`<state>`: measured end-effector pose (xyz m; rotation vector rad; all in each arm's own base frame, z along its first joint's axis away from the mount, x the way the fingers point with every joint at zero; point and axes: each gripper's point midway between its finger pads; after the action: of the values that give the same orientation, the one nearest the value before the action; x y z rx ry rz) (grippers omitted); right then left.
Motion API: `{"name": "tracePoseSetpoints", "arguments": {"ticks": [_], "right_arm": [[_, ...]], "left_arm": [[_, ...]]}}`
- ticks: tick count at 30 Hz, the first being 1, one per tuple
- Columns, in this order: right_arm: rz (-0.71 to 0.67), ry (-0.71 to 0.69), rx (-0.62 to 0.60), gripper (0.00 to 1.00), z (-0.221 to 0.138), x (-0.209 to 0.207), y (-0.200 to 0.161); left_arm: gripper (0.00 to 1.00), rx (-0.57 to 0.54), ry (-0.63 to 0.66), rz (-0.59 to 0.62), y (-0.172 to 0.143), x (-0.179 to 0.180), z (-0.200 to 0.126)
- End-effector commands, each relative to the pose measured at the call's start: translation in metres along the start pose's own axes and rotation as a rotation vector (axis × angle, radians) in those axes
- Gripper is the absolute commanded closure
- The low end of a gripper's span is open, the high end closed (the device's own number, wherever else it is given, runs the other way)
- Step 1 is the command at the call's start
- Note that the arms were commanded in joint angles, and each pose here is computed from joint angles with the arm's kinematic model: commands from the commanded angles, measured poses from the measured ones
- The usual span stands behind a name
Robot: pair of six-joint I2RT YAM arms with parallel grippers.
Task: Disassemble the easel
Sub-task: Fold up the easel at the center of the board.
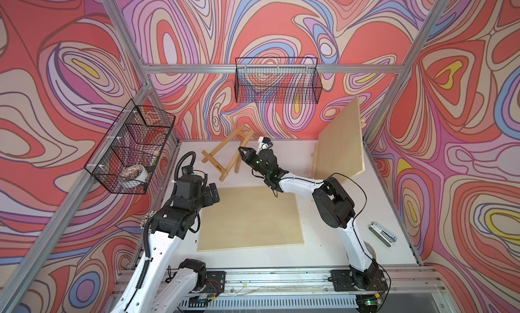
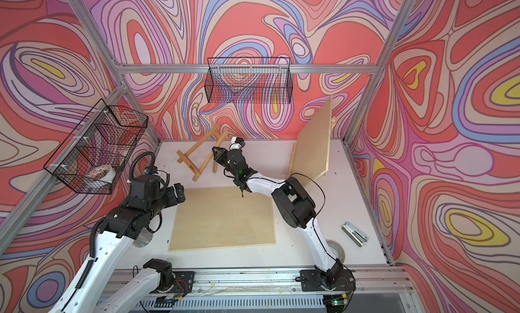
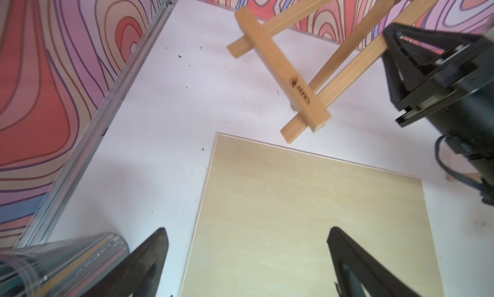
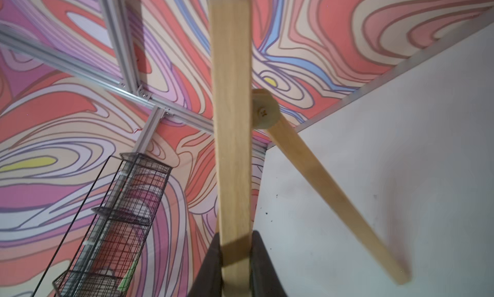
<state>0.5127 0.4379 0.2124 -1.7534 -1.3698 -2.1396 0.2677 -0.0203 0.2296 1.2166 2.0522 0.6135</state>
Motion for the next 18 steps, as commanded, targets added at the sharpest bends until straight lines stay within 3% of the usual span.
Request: {"name": "tracePoseSetpoints", "arguments": {"ticks": [1, 11, 18], "right_arm": [[0.121, 0.034, -0.001, 1.0, -0.009, -0.004, 0.018], [0.176, -0.045, -0.021, 1.0, -0.022, -0.083, 0.028], [0.174, -0.086, -0.02, 1.0, -0.02, -0.108, 0.021]], "left_arm": [[0.07, 0.078, -0.004, 0.021, -0.008, -0.004, 0.006], [0.09, 0.239, 0.0, 0.053, -0.016, -0.042, 0.031], [0.09, 0.354, 0.089, 0.019, -0.02, -0.076, 0.076]]}}
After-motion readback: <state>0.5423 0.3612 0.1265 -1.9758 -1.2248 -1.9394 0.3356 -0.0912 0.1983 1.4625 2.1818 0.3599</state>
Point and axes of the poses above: each gripper's point midway between its finger pads, its own z axis out along the fingers, its own x axis along the line the jaws close on, y = z × x, and after that the axes turned 11 degrees about -z, right-handed
